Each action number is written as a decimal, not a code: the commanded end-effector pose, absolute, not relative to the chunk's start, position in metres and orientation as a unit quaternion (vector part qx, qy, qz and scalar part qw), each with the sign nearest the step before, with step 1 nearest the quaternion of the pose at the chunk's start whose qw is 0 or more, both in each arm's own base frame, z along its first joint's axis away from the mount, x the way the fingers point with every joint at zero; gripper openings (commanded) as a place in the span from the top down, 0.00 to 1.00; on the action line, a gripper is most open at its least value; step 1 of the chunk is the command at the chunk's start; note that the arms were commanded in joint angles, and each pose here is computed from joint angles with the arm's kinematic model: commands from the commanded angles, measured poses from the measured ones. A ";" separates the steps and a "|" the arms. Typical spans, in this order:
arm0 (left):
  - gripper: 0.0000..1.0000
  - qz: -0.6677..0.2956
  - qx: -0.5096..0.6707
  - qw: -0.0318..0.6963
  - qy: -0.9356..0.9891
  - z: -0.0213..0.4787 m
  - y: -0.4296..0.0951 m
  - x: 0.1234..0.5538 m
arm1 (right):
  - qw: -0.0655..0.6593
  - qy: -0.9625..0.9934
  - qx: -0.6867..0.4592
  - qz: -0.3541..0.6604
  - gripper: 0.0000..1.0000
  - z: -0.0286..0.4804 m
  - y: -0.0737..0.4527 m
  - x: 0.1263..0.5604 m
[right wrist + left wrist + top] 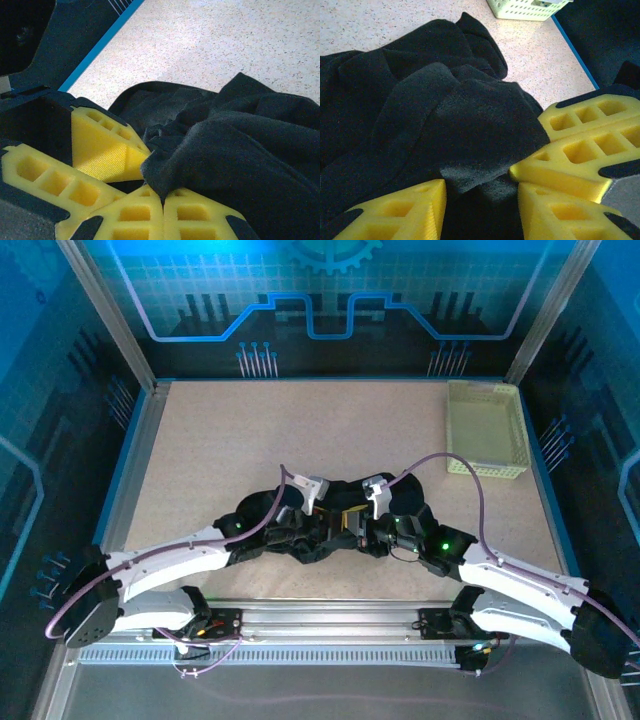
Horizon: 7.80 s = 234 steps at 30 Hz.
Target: Fold the inside-out t-shirt
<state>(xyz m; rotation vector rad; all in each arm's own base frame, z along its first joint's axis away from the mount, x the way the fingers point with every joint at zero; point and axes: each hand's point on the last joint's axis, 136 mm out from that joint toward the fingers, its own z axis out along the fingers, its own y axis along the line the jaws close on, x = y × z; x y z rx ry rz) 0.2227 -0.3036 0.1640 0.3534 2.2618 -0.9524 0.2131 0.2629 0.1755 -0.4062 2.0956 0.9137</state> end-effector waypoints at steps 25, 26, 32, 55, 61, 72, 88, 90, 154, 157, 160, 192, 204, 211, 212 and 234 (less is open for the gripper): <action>1.00 -0.378 0.165 0.388 0.825 0.214 -0.291 0.215 | 0.407 0.859 -0.122 0.285 0.45 0.182 0.234 0.232; 1.00 -0.376 0.168 0.392 0.823 0.218 -0.289 0.215 | 0.407 0.861 -0.118 0.280 0.41 0.183 0.230 0.233; 1.00 -0.361 0.185 0.415 0.814 0.233 -0.279 0.212 | 0.390 0.863 -0.131 0.294 0.35 0.193 0.232 0.231; 1.00 -0.358 0.226 0.374 0.825 0.205 -0.278 0.196 | 0.320 0.880 -0.126 0.328 0.15 0.179 0.238 0.249; 1.00 -0.354 0.219 0.377 0.827 0.200 -0.275 0.198 | 0.275 0.871 -0.163 0.371 0.26 0.160 0.267 0.233; 1.00 -0.366 0.207 0.396 0.816 0.207 -0.269 0.196 | 0.270 0.930 -0.088 0.235 1.00 0.120 0.228 0.251; 1.00 -0.347 0.051 0.368 0.861 0.169 -0.211 0.239 | 0.338 0.871 -0.221 0.280 0.35 0.126 0.235 0.234; 1.00 -0.342 0.044 0.360 0.867 0.164 -0.211 0.241 | 0.342 0.859 -0.239 0.296 0.33 0.122 0.244 0.230; 1.00 -0.353 0.109 0.389 0.844 0.224 -0.234 0.245 | 0.404 0.903 -0.127 0.075 0.38 0.179 0.163 0.257; 1.00 -0.349 0.144 0.371 0.848 0.221 -0.251 0.239 | 0.385 0.907 -0.135 0.105 0.36 0.167 0.177 0.255; 0.99 -0.357 0.183 0.335 0.852 0.204 -0.276 0.224 | 0.383 0.910 -0.108 0.118 0.36 0.165 0.178 0.258; 0.26 -0.146 -0.251 0.294 0.911 0.091 -0.056 0.221 | 0.351 0.886 -0.291 0.086 0.17 0.141 0.287 0.190; 0.42 -0.161 -0.260 0.191 0.933 0.044 -0.073 0.217 | 0.296 0.925 -0.231 -0.056 0.17 0.099 0.260 0.208; 0.69 -0.184 -0.249 0.196 0.930 0.042 -0.083 0.234 | 0.293 0.933 -0.203 -0.050 0.41 0.105 0.225 0.212; 0.74 -0.185 -0.247 0.196 0.931 0.042 -0.084 0.237 | 0.292 0.935 -0.197 -0.046 0.44 0.104 0.221 0.212; 0.98 -0.195 -0.232 0.213 0.929 0.054 -0.087 0.241 | 0.272 0.937 -0.220 -0.013 0.38 0.106 0.232 0.182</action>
